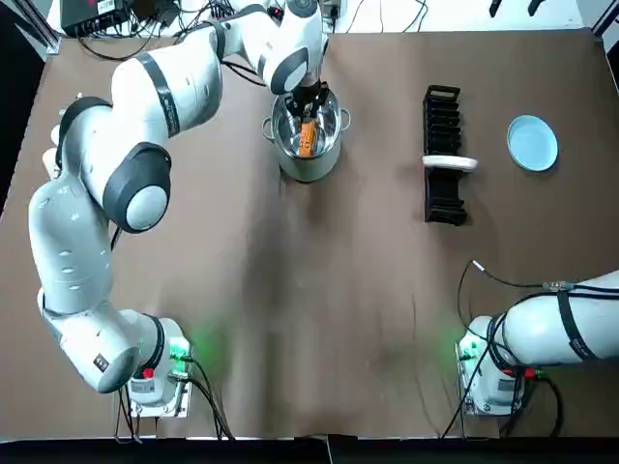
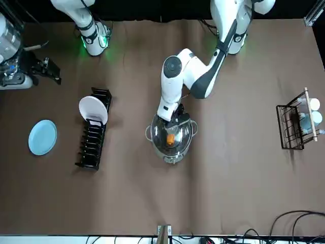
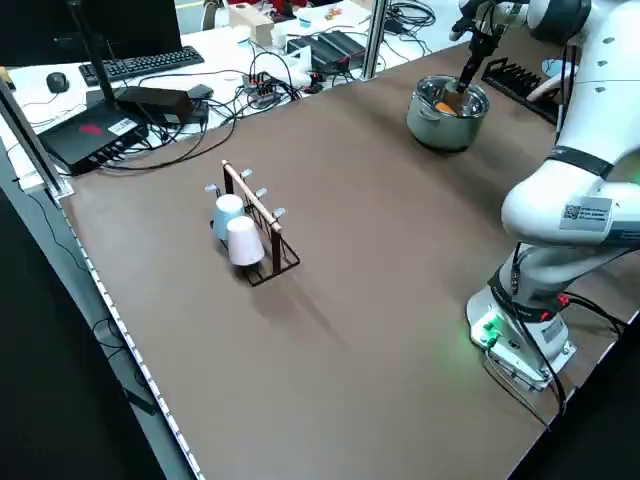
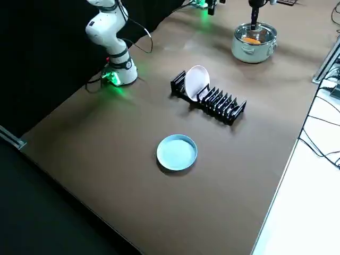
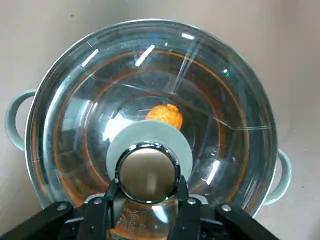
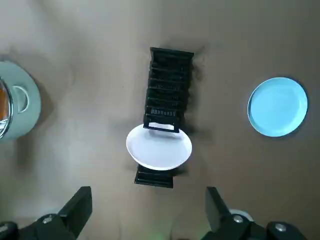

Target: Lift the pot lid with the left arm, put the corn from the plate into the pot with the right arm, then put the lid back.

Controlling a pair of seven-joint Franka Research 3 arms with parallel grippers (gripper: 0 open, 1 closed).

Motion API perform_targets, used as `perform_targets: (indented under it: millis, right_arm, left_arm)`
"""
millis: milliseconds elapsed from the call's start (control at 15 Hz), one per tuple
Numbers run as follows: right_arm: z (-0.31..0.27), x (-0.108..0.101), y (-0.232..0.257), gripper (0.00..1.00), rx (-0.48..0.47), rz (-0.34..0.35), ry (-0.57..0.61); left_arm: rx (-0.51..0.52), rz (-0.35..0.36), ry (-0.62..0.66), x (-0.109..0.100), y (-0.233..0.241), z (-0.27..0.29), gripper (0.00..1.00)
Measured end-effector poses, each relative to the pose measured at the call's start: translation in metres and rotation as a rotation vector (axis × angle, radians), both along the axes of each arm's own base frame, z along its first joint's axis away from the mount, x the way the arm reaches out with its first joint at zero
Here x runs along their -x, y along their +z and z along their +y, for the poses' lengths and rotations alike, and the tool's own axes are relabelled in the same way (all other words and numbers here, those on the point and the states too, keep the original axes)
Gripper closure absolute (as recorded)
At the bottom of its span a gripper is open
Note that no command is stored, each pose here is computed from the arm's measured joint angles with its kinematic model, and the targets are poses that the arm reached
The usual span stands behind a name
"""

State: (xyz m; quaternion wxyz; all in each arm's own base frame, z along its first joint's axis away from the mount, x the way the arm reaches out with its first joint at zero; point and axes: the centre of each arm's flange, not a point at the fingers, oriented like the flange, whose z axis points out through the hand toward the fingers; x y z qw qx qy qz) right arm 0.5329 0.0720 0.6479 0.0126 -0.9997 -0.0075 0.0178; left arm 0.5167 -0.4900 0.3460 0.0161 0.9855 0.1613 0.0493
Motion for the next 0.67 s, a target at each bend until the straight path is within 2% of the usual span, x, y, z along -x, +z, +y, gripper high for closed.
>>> perform_targets:
  millis: [67,200,400,467,600,667]
  right_arm:
    - [-0.007,-0.001,0.000,0.00,-0.025,0.003,-0.016]
    - [-0.015,-0.002,0.000,0.00,-0.048,0.005,-0.032]
    - [-0.013,-0.002,-0.002,0.00,-0.047,0.010,-0.028]
    - [-0.012,-0.002,-0.004,0.00,-0.047,0.014,-0.028]
    - [-0.010,-0.002,-0.009,0.00,-0.046,0.017,-0.025]
    - [-0.010,-0.003,-0.012,0.00,-0.047,0.013,-0.025]
  left_arm:
    - [-0.001,0.000,0.001,0.000,0.000,0.000,0.50]
    - [0.000,-0.002,0.006,-0.003,0.000,0.002,0.33]
    - [0.021,-0.034,0.031,-0.017,0.023,0.012,0.06]
    - [0.034,-0.053,0.047,-0.025,0.038,0.021,0.00]
    - [0.033,-0.072,0.069,-0.044,0.077,0.055,0.00]
    - [0.006,-0.058,0.056,-0.051,0.096,0.080,0.00]
